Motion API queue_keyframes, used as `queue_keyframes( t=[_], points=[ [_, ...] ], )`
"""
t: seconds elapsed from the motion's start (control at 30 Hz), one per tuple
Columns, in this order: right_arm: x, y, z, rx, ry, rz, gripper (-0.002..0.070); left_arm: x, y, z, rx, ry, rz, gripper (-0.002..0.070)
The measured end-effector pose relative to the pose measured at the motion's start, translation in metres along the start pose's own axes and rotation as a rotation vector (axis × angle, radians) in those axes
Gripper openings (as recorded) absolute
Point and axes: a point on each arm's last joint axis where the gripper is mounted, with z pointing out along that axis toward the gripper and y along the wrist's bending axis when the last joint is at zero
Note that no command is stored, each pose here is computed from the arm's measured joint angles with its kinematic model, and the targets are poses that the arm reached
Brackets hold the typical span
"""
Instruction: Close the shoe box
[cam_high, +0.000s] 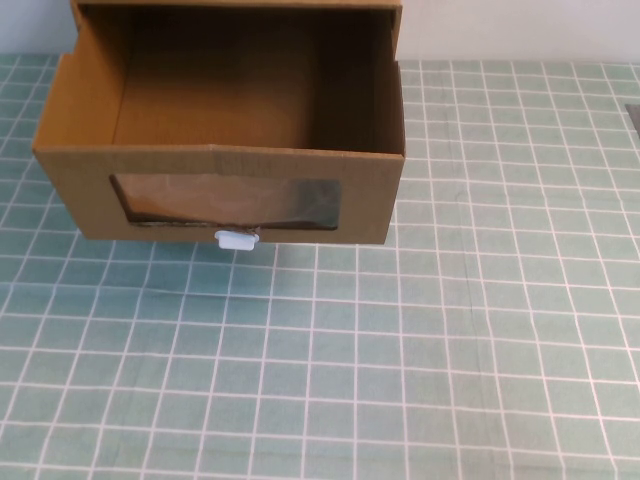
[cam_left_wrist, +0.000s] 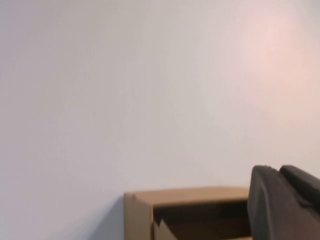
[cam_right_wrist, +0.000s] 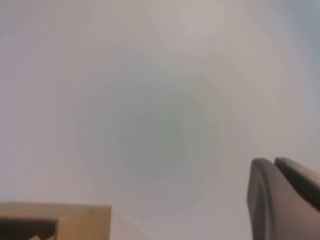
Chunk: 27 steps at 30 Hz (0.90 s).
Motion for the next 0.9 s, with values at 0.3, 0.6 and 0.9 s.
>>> queue_keyframes(
  t=[0.3, 0.6, 0.9],
  points=[
    [-0.033, 0.003, -0.003, -0.046, -0.326, 0.074, -0.0013, -0.019, -0.002, -0.002, 0.03, -0.208, -0.081, -0.0005],
    [-0.131, -0.004, 0.018, -0.051, -0.419, 0.238, -0.0013, -0.074, 0.012, 0.007, -0.067, -0.377, -0.22, -0.0005],
    [-0.205, -0.013, 0.05, 0.016, -0.297, 0.24, -0.0013, -0.143, 0.023, 0.05, -0.117, -0.328, -0.338, -0.0005]
  ],
)
